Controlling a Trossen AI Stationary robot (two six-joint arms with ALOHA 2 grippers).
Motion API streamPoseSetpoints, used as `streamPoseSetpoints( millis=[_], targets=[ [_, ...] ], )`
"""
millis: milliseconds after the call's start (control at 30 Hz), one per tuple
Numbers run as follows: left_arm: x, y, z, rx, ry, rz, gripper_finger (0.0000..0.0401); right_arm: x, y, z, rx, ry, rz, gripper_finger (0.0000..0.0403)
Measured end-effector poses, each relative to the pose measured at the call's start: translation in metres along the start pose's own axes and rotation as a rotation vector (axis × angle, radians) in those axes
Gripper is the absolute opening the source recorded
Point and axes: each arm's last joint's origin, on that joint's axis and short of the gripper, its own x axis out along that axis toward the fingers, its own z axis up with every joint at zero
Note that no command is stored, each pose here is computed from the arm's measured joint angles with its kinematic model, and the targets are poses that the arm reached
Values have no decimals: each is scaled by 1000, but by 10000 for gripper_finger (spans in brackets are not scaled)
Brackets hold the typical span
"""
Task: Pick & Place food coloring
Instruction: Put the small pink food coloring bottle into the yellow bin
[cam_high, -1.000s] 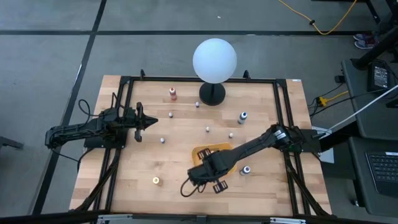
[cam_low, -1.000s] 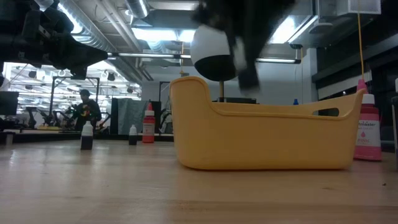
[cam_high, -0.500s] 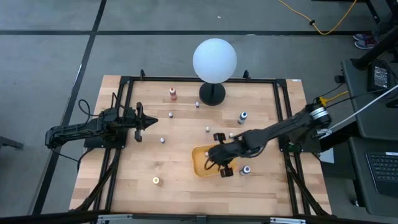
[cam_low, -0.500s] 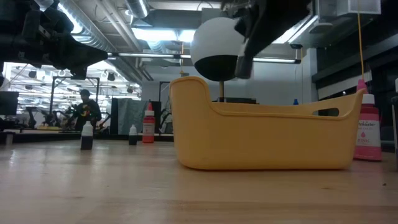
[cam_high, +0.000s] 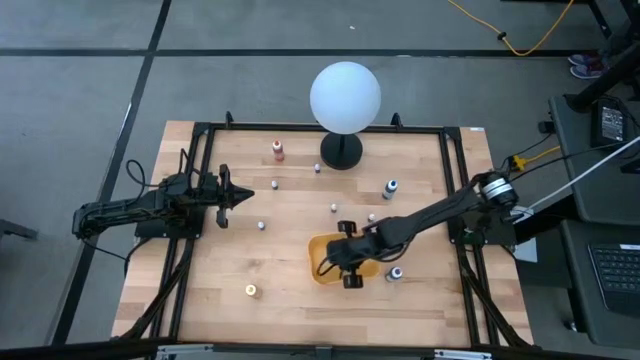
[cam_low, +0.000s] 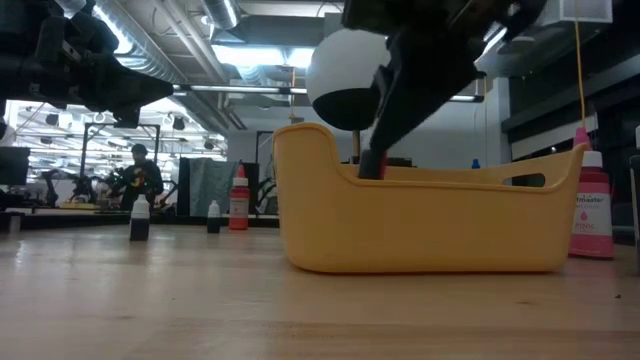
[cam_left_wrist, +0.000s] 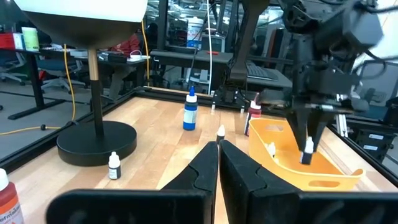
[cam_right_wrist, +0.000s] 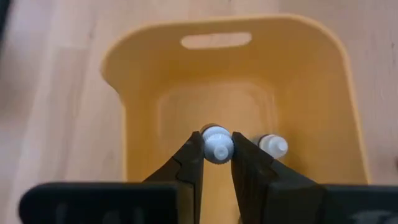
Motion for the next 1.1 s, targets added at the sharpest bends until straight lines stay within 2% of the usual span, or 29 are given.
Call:
streamPoseSetpoints(
  millis=[200,467,733,1100],
  targets=[
    [0,0,0,0,0,0,10,8,0,4,-17,106,-71,66],
    [0,0,0,0,1,1,12,25,-8,-1,-2,170,-64,69],
    [0,0,0,0,1,0,9,29,-19,0,0,180,-66,70],
    [0,0,0,0,2,0,11,33,-19,-1,21,192,-60,70]
  ],
)
